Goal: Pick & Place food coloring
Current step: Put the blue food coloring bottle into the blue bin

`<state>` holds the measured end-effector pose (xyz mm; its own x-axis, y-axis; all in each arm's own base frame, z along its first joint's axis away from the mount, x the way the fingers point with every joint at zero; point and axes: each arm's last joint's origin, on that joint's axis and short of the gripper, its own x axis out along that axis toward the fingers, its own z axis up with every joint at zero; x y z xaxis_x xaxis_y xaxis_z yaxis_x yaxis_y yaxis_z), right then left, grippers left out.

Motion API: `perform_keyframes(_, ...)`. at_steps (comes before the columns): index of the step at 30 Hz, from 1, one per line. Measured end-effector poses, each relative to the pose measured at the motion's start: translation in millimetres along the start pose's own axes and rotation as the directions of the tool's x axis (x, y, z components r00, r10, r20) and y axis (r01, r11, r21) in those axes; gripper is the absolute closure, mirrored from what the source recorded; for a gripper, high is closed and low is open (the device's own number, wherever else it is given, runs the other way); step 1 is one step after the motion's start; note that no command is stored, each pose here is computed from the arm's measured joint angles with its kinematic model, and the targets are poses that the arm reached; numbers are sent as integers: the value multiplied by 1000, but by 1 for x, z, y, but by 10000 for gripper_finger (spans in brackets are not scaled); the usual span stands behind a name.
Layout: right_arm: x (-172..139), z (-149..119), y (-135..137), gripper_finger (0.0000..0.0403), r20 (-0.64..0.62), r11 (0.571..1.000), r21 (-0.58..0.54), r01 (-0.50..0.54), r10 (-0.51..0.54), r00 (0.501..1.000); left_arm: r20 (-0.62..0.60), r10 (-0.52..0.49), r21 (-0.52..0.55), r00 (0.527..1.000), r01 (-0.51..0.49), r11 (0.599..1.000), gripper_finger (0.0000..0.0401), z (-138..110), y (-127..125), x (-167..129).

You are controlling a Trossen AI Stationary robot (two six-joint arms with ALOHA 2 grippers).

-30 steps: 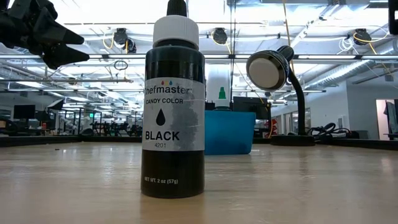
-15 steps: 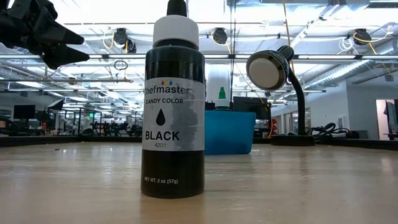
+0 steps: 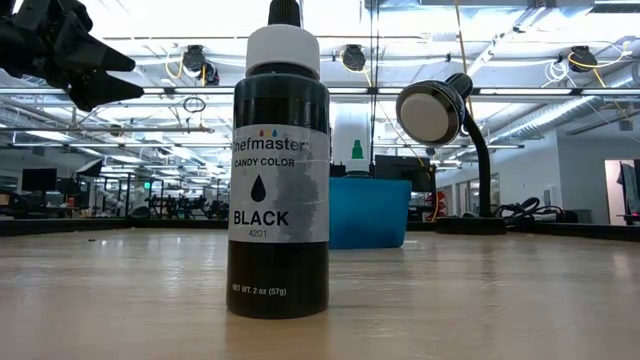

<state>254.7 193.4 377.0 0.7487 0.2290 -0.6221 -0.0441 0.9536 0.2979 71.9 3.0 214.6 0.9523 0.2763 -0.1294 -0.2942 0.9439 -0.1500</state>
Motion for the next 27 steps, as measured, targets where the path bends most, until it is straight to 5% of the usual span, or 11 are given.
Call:
perform_keyframes(4, 0, -10, -22, 260, -112, 977, -71, 201, -208, 972, -1, 0, 0, 1000, 0, 1000, 77, 0, 0, 0)
perform_keyframes(9, -2, -24, -51, 260, -344, 906, -9, 423, -400, 850, 0, 0, 0, 1000, 0, 1000, 77, 0, 0, 0)
perform_keyframes(12, 9, -38, -53, 260, -549, 864, 87, 495, -373, 748, 0, 0, 0, 1000, 0, 1000, 77, 0, 0, 0)
perform_keyframes(19, 71, -70, -38, 260, -851, 823, 201, 531, -122, 510, 0, 0, 0, 1000, 0, 1000, 77, 0, 0, 0)
perform_keyframes(23, 92, -78, -33, 260, -883, 852, 214, 478, -40, 467, 0, 0, 0, 1000, 0, 1000, 77, 0, 0, 0)
perform_keyframes(27, 85, -75, -39, 260, -882, 841, 179, 510, -92, 462, -1, 0, 0, 1000, 0, 1000, 77, 0, 0, 0)
